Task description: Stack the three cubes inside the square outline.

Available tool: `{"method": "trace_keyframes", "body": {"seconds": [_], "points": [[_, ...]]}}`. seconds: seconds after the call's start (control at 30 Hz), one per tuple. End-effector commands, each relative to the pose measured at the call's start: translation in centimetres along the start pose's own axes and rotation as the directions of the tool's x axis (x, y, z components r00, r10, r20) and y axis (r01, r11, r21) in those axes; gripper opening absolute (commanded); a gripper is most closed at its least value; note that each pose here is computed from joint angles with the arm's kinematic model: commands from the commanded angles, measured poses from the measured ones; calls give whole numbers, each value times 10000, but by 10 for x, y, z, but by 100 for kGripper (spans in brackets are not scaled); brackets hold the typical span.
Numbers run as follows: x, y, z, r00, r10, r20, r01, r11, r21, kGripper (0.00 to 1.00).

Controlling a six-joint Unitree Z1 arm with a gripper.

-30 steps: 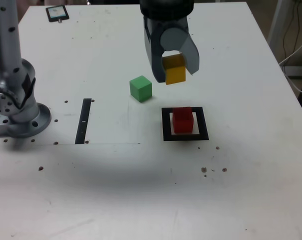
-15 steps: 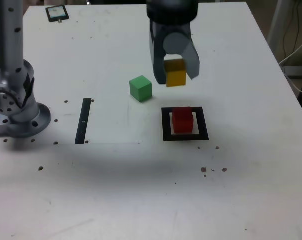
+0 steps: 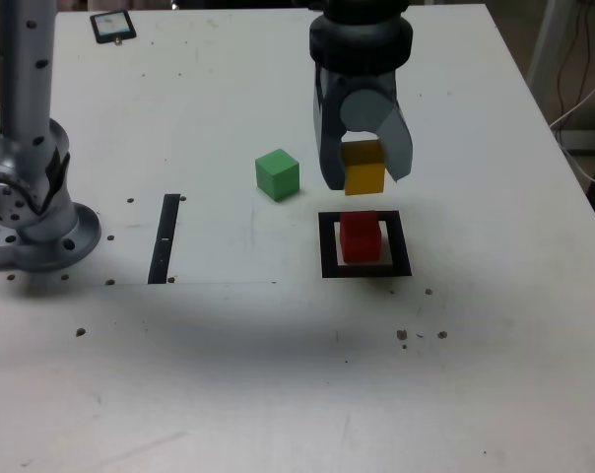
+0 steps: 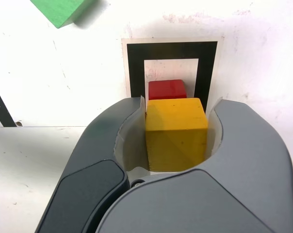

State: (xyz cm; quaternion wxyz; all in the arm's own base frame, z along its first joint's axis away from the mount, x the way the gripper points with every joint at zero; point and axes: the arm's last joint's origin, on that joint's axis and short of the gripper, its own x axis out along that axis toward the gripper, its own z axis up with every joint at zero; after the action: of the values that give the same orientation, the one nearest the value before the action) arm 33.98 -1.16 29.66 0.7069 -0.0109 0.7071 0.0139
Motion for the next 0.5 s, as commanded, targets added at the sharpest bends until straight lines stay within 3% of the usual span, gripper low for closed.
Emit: {"method": "trace_keyframes", "body": {"seconds": [0.0,0.3,0.47], "points": [[7,-7,0,9997,47,-228,-48,10000,-18,23],[28,-15,8,9986,291,-444,-296,9995,-109,23],[35,-16,15,9985,258,-473,-263,9996,-108,23]]}}
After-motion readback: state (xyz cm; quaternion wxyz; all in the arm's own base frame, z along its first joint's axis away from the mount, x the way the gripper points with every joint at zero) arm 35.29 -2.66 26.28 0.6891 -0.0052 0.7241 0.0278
